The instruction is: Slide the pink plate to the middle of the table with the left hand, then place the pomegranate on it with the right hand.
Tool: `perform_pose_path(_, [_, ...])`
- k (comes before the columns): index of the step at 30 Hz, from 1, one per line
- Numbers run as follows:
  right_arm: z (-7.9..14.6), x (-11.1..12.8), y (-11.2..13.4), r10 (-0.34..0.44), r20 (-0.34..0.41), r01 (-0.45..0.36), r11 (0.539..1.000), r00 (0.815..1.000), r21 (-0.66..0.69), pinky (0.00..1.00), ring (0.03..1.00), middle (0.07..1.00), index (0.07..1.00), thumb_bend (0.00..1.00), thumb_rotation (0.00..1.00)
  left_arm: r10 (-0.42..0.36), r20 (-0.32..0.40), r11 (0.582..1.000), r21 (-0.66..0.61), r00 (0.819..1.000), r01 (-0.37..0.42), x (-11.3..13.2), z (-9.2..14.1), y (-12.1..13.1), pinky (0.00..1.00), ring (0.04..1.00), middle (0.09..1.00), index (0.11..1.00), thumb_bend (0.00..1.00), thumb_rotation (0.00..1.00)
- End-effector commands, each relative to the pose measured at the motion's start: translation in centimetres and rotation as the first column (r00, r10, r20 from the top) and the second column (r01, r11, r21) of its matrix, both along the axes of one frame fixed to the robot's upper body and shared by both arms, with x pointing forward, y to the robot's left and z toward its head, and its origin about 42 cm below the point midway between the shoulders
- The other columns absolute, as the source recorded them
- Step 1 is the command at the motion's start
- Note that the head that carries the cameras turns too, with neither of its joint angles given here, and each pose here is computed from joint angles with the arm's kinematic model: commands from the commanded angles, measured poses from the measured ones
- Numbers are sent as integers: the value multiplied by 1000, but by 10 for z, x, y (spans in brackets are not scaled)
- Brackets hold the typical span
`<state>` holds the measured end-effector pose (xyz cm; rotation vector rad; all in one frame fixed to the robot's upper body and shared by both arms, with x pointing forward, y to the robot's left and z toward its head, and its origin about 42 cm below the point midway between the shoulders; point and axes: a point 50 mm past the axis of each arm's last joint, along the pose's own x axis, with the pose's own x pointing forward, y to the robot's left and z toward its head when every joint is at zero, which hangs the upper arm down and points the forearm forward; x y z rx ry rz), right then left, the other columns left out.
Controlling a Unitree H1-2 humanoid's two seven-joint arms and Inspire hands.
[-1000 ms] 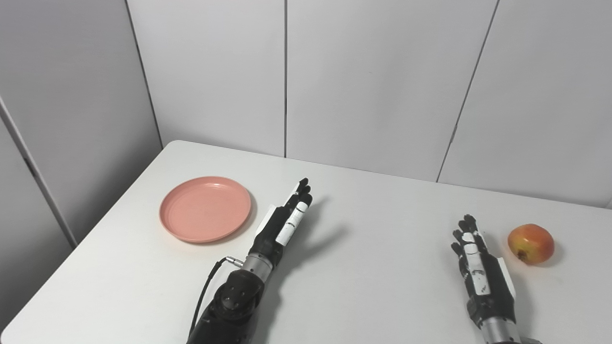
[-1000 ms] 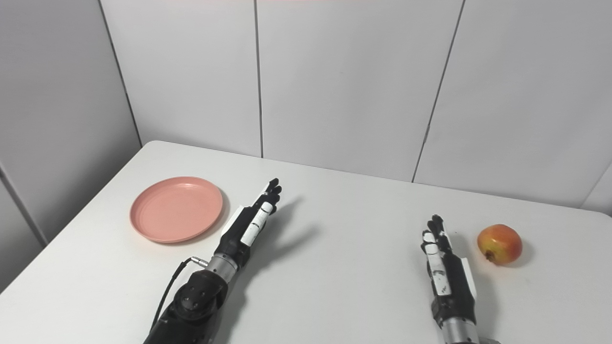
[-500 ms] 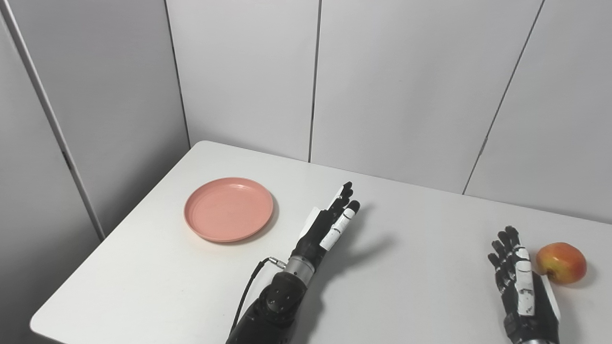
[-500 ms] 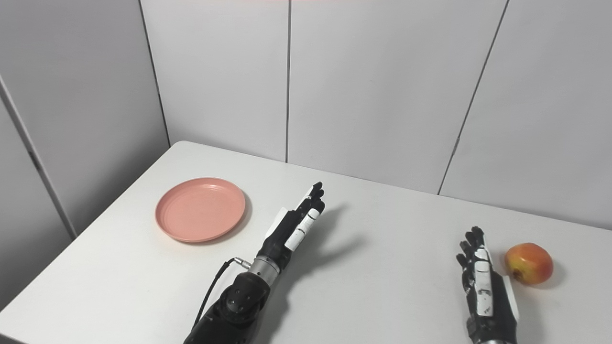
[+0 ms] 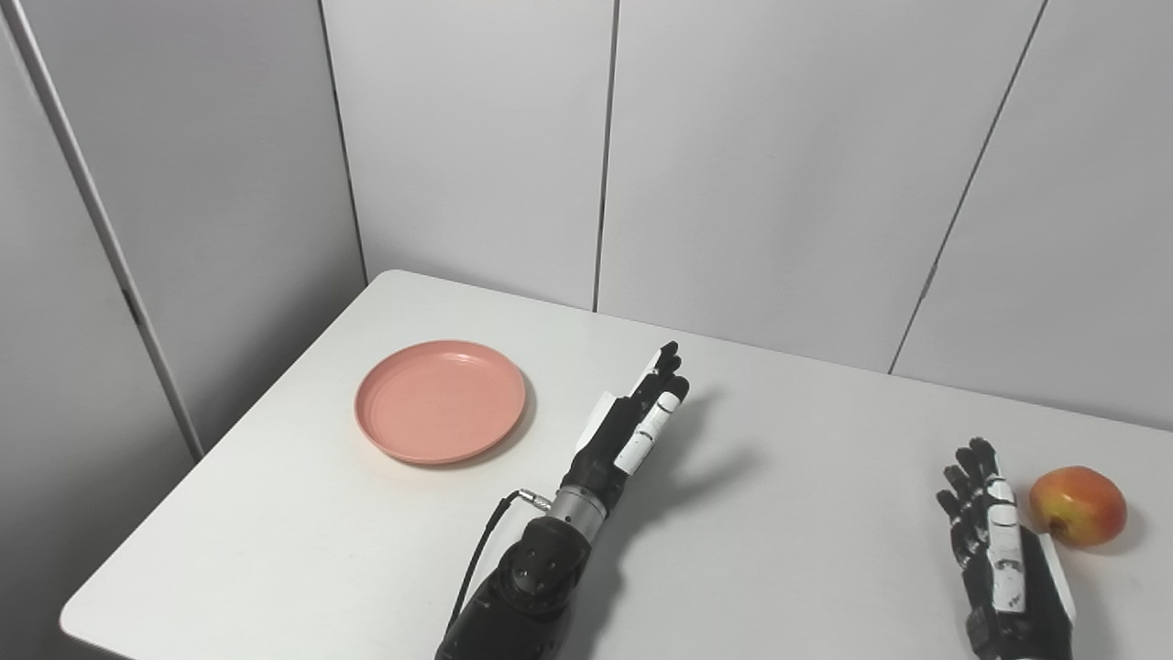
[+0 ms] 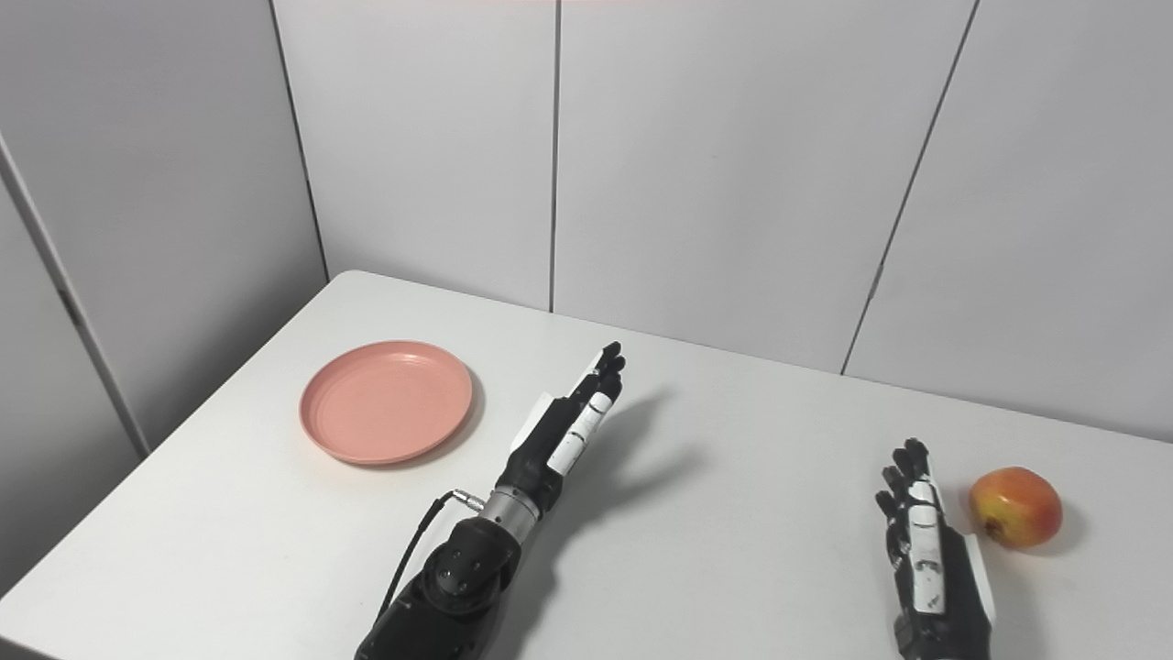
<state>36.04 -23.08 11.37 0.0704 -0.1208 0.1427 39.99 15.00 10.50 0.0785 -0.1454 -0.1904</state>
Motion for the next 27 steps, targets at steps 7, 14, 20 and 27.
perform_pose_path(7, [-5, 5, 9, 6, 21, -7, 1000, 1000, 6, 1000, 1000, 1000, 1000, 352, 950, 38, -31, 997, -73, 999, -40, -15, -19, 19, 989, 1000, 1000, 1000, 631, 1000])
perform_pose_path(14, [-10, 10, 10, 13, 15, -13, 1000, 1000, 3, 1000, 1000, 1000, 1000, 417, 937, 71, 10, 989, -131, 997, -69, -9, -1, 30, 991, 999, 1000, 1000, 641, 1000])
perform_pose_path(20, [-12, 13, 6, 6, 12, -6, 1000, 1000, -3, 1000, 1000, 1000, 1000, 477, 898, 100, 77, 987, -137, 992, -89, -4, 24, 43, 998, 998, 1000, 1000, 675, 1000])
perform_pose_path(27, [-12, 15, 3, 9, 20, -9, 1000, 1000, -9, 1000, 1000, 1000, 1000, 464, 917, 170, 119, 972, -186, 978, -146, 9, 61, 60, 966, 974, 981, 987, 686, 1000])
